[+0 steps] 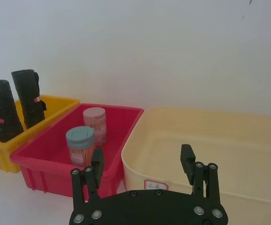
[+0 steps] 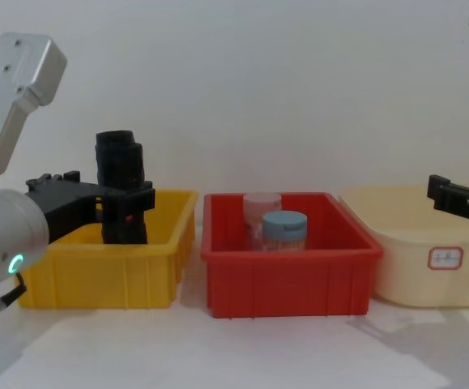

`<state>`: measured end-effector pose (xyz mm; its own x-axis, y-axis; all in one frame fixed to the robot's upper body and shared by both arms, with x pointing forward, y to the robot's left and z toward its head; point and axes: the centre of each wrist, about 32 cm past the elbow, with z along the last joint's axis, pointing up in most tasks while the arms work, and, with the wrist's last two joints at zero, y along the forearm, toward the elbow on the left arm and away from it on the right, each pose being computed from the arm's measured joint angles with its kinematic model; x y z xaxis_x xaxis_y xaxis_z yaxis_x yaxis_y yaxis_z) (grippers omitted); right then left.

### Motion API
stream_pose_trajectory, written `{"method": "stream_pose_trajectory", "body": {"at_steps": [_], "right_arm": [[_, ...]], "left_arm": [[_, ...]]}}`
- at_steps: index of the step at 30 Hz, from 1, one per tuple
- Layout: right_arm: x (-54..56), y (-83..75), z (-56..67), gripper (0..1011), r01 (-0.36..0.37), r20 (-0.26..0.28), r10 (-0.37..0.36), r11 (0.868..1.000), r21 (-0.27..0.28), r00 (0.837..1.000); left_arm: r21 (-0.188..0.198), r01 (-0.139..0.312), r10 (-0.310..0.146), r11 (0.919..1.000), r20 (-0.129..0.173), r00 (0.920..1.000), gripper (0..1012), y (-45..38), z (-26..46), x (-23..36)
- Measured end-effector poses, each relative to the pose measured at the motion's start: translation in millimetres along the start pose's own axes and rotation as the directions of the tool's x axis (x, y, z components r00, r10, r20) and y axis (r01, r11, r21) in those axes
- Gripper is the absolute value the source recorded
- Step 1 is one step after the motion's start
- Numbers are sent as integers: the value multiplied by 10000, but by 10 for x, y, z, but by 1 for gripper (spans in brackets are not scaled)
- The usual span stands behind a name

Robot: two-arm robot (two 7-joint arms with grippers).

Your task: Pick up the garbage bag with the one hand and transfer it to the other hand.

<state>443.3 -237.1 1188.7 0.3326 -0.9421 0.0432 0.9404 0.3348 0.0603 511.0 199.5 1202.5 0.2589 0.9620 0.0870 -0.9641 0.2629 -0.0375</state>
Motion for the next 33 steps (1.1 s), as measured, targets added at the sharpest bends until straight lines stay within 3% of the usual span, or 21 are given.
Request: {"method": "stream_pose_trajectory", "body": {"at_steps": [12, 25, 33], "right_arm": [[0, 0, 0, 1000, 0, 0, 0, 10000, 0, 10000], [0, 0, 0, 1000, 1, 0, -1, 10000, 0, 10000], [0, 0, 0, 1000, 0, 0, 0, 10000, 0, 10000]], "left_arm": [[-32, -115, 115, 9999, -59, 9999, 1000, -164, 3, 36], [117, -243, 245, 9996, -174, 9995, 1000, -450, -33, 64], [177, -169, 172, 9997, -167, 9997, 852, -598, -39, 70]]}}
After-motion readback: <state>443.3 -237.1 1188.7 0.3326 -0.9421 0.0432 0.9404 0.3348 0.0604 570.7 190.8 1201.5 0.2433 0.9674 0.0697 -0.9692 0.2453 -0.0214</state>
